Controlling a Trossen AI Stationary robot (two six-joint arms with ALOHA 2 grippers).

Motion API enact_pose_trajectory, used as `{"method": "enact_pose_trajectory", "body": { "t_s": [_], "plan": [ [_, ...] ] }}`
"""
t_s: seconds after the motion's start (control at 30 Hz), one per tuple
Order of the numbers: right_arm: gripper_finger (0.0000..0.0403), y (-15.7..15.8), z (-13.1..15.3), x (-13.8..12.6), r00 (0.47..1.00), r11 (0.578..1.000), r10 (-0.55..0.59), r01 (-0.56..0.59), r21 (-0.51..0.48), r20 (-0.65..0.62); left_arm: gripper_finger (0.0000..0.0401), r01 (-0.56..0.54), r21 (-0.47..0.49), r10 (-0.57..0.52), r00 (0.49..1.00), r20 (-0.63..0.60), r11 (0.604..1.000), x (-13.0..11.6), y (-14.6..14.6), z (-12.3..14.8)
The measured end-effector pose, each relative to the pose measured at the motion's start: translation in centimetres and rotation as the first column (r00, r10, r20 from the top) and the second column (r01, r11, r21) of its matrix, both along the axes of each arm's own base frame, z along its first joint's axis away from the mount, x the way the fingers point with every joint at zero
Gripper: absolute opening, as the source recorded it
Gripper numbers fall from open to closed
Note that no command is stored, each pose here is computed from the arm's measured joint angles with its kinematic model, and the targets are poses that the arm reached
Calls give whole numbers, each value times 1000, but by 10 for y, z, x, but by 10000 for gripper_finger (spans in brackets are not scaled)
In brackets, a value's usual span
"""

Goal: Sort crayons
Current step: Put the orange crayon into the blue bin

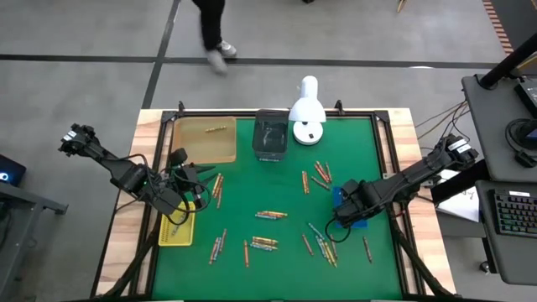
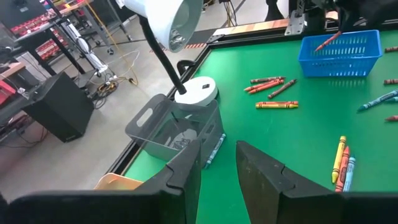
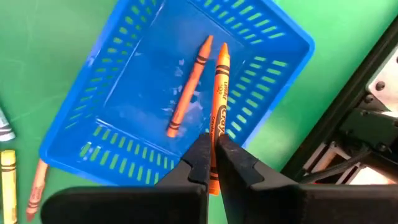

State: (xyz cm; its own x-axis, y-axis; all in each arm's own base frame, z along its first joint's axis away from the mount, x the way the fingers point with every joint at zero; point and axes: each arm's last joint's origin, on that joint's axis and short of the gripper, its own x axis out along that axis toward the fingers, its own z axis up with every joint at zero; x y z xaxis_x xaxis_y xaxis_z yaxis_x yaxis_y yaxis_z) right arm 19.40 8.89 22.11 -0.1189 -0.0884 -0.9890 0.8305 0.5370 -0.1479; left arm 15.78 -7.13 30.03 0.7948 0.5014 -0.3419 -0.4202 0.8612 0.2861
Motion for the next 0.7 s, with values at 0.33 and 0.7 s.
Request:
{"method": "enact_pose_trajectory", "body": {
  "t_s": [0.33,0.7],
  "plan": [
    [13,1,0,4,998,1000,0,1,-18,58,84,0,0,0,1000,0,1000,0,0,0],
    [13,2,-1,13,986,998,37,-28,-57,162,84,0,-1,0,1000,1,1000,0,0,0]
  ]
}}
